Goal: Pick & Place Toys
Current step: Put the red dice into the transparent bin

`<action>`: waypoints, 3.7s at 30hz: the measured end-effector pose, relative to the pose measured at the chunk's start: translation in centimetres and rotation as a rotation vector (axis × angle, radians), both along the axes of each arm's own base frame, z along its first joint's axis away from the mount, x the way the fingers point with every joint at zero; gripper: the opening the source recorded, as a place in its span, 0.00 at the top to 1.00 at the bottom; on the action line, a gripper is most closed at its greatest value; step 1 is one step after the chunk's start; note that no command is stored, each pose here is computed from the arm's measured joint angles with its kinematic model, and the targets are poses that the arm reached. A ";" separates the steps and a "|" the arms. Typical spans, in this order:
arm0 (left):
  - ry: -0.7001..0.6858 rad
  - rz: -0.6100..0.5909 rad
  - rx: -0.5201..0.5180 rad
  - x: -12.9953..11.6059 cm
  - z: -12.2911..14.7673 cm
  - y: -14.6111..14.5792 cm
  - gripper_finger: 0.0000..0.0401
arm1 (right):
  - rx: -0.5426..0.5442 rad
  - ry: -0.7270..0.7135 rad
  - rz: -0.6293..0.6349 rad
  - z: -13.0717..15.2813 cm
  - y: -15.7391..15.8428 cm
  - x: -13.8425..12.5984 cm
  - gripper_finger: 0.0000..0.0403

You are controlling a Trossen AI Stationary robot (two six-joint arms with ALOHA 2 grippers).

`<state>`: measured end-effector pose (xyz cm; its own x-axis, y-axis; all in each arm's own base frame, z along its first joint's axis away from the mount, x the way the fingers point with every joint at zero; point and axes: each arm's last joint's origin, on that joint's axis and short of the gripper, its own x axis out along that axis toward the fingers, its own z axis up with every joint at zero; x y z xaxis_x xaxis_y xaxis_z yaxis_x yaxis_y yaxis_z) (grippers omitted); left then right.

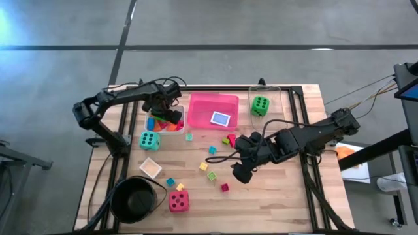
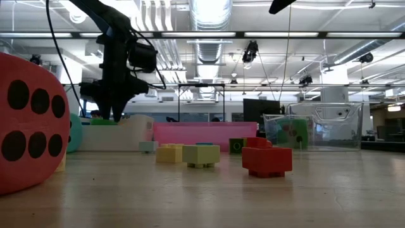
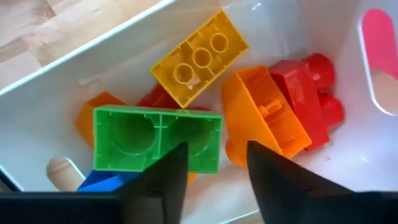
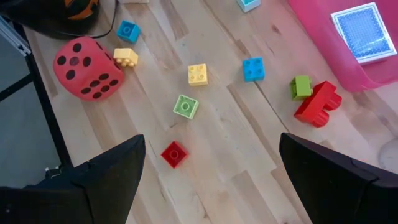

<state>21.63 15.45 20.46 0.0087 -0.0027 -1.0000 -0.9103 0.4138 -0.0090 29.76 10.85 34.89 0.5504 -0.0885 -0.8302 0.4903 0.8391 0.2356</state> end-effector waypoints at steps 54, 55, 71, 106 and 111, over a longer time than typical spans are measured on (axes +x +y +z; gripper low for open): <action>-0.373 -0.874 -0.200 6.1 7.2 -28.2 0.21 | -0.024 0.090 0.007 0.4 0.2 -2.2 0.10; -0.372 -0.878 -0.197 6.0 7.2 -28.5 0.21 | -0.022 0.102 0.001 0.4 0.4 -2.5 0.10; -0.380 -1.028 -0.080 5.1 4.6 -34.8 0.21 | -0.022 0.143 0.023 1.0 3.1 -6.2 0.10; -0.378 -0.962 -0.288 6.2 -2.0 -32.5 0.21 | -0.086 0.016 0.123 2.7 5.5 -10.1 0.10; -0.363 -0.919 -0.329 5.6 -3.2 -32.2 0.21 | -0.090 0.019 0.122 2.6 5.6 -10.0 0.10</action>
<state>27.22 -16.77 17.31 0.1658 -0.4325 -0.8863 -0.1658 0.8737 -0.4574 19.73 16.43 37.44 0.5459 -0.0961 -0.8323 0.3870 0.9100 0.1487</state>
